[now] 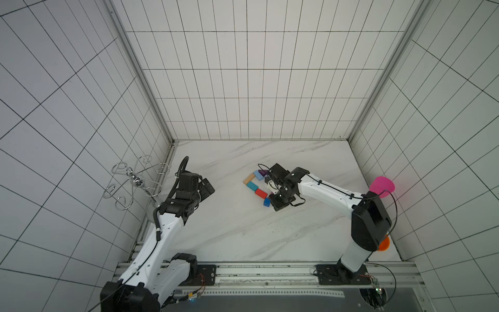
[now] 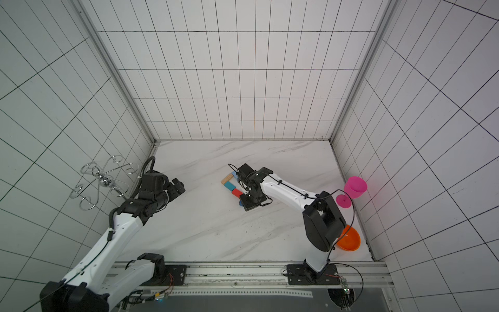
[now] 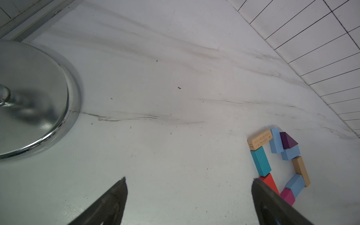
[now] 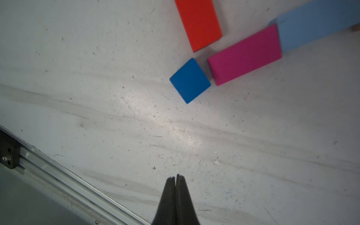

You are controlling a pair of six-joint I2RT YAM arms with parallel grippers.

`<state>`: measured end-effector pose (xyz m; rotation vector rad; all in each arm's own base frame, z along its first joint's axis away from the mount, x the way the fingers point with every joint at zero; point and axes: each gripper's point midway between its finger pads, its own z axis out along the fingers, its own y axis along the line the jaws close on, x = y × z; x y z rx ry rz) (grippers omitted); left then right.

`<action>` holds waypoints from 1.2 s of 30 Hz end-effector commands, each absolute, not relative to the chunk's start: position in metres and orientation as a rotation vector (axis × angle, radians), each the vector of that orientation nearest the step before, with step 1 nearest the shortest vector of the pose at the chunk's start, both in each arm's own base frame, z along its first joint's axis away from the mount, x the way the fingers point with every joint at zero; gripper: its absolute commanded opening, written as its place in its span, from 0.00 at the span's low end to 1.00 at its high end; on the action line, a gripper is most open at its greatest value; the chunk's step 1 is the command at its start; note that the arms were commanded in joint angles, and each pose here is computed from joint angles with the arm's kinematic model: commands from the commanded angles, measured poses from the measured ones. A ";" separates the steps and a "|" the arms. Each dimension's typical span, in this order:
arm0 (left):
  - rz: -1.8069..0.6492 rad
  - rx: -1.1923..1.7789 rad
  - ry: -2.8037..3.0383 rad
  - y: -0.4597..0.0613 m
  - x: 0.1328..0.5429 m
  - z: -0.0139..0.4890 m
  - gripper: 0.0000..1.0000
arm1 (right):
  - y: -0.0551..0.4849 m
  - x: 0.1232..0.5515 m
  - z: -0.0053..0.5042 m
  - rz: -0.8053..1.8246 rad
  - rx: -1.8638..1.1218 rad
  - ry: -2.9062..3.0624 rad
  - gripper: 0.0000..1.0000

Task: Assemble a heart with building blocks
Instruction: Adjust the building block at the center of the board.

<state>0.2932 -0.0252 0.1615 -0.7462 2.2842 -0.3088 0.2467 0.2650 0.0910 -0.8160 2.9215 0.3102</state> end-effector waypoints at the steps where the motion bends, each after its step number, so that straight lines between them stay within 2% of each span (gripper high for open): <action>1: -0.337 -0.738 2.259 -0.027 0.298 0.164 0.98 | 0.273 0.244 0.079 0.306 -0.814 2.953 0.00; 14: -0.323 -0.733 2.280 -0.027 0.298 0.158 0.98 | 0.306 0.270 0.054 0.188 -0.827 2.941 0.00; 36: -0.298 -0.723 2.292 -0.025 0.297 0.155 0.98 | 0.299 0.297 0.054 0.118 -0.780 2.921 0.00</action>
